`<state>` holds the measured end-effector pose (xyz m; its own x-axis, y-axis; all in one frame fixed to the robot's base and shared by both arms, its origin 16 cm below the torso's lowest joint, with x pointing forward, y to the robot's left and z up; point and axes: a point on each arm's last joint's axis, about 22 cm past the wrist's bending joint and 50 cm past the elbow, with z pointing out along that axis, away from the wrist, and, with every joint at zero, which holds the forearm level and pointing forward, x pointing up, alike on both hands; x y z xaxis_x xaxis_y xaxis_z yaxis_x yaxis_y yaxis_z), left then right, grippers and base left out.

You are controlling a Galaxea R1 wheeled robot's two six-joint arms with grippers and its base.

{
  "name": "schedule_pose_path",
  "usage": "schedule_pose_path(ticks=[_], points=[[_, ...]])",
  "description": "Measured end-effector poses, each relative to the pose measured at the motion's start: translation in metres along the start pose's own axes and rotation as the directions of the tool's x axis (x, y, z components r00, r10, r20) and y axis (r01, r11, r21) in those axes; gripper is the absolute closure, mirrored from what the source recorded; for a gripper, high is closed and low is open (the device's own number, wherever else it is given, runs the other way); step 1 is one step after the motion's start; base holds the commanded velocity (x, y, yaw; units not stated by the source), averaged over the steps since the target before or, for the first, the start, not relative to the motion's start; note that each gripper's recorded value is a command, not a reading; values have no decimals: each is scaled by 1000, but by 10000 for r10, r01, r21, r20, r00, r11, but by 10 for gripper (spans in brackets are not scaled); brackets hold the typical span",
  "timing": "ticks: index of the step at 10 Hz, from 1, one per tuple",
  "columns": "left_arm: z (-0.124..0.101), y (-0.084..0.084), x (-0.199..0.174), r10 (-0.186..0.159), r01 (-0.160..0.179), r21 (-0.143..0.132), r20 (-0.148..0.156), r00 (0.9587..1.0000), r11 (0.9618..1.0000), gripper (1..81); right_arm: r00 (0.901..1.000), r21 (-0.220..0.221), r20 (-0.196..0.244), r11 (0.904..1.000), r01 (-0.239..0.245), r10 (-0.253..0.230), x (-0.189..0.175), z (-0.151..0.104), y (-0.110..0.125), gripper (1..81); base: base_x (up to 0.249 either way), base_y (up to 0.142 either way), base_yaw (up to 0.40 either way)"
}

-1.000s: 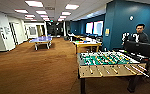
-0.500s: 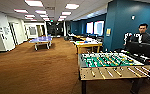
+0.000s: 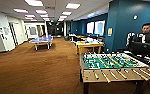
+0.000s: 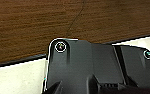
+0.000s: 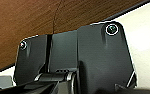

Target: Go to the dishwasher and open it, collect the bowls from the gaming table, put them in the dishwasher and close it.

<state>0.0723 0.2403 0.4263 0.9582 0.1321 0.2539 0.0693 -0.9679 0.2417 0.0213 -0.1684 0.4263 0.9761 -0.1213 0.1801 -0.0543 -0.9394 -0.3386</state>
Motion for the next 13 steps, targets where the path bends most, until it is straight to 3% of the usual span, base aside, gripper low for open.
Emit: schedule_pose_path(ticks=[1,2,3,5,8,11,13], points=[[0,0,4,-7,7,20,-132,9999,10000,10,10000,65,-69,10000,15,-14,4,1,-3,10,143,75,0],[1,12,-8,-67,67,-164,8,10000,9998,10,10000,-85,-3,10000,22,-22,-4,-2,7,10,143,64,0],[1,12,-14,-83,85,-151,132,9999,9998,10,9999,-138,150,9999,33,-31,-11,-4,11,10,143,62,0],[0,-2,4,-8,8,39,-120,9999,10000,10,10000,94,-79,9999,61,-60,4,1,-5,10,143,31,0],[0,4,-6,-48,48,-47,30,10000,10000,10,10000,6,31,10000,54,-54,-3,-1,1,10,143,0,0],[0,8,-9,-58,59,-102,37,10000,9999,10,10000,-91,19,9999,64,-64,-6,-3,8,10,143,90,0],[-2,-5,-4,-27,27,81,-25,10000,10000,10,10000,169,75,9998,39,-40,-8,1,-11,10,143,96,0]])
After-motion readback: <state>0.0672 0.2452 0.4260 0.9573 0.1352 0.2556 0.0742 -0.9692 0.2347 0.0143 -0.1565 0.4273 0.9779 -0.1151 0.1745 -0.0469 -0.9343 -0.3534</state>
